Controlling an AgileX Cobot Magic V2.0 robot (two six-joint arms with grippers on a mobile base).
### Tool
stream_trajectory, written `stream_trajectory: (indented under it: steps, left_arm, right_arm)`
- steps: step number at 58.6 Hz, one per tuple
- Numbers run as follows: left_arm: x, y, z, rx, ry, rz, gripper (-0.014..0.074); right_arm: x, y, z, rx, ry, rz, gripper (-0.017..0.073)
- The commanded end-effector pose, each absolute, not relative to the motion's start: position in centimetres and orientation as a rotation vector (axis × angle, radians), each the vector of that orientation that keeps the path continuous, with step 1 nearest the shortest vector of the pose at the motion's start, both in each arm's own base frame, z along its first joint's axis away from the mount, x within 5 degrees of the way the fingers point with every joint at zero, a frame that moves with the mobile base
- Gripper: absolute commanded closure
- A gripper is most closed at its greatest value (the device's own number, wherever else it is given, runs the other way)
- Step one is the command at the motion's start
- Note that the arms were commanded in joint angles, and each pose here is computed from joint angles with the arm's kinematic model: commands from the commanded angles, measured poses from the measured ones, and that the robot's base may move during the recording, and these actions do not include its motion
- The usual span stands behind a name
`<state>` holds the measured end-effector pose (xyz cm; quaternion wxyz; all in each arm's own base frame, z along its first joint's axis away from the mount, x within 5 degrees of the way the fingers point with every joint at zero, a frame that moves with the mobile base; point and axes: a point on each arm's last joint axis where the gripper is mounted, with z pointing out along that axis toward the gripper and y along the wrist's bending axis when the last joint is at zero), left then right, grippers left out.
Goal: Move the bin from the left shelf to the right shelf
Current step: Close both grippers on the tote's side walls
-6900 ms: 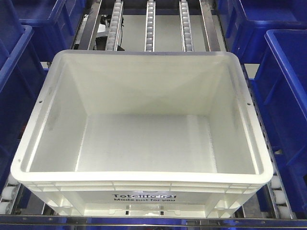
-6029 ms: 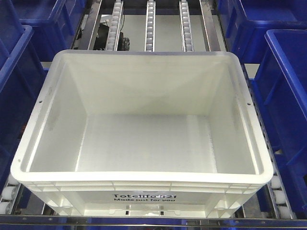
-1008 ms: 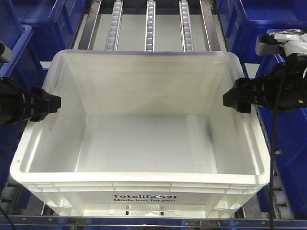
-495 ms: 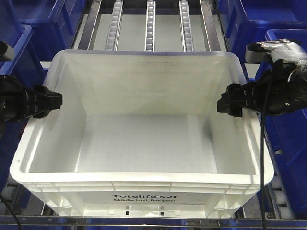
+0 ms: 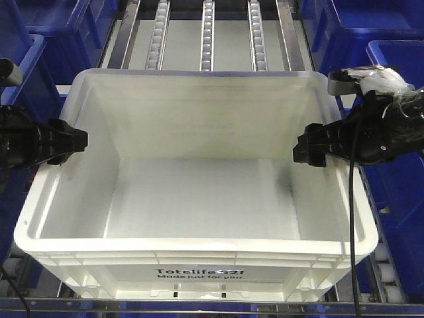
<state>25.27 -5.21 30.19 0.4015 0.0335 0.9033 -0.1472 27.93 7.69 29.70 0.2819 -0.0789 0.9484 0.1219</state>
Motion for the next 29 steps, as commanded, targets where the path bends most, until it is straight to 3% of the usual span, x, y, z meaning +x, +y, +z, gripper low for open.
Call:
stream_trajectory:
  steps: [1,29]
  left_arm:
    - [25.51,-5.33,32.17,0.064,2.181,-0.384,0.0178]
    - [25.49,-5.52,32.26,0.045,2.176,-0.425,0.0178]
  right_arm:
    - [28.25,7.74,31.62,-0.211,2.430,0.336,-0.0022]
    - [28.34,7.75,31.52,-0.210,2.432,0.335,-0.0006]
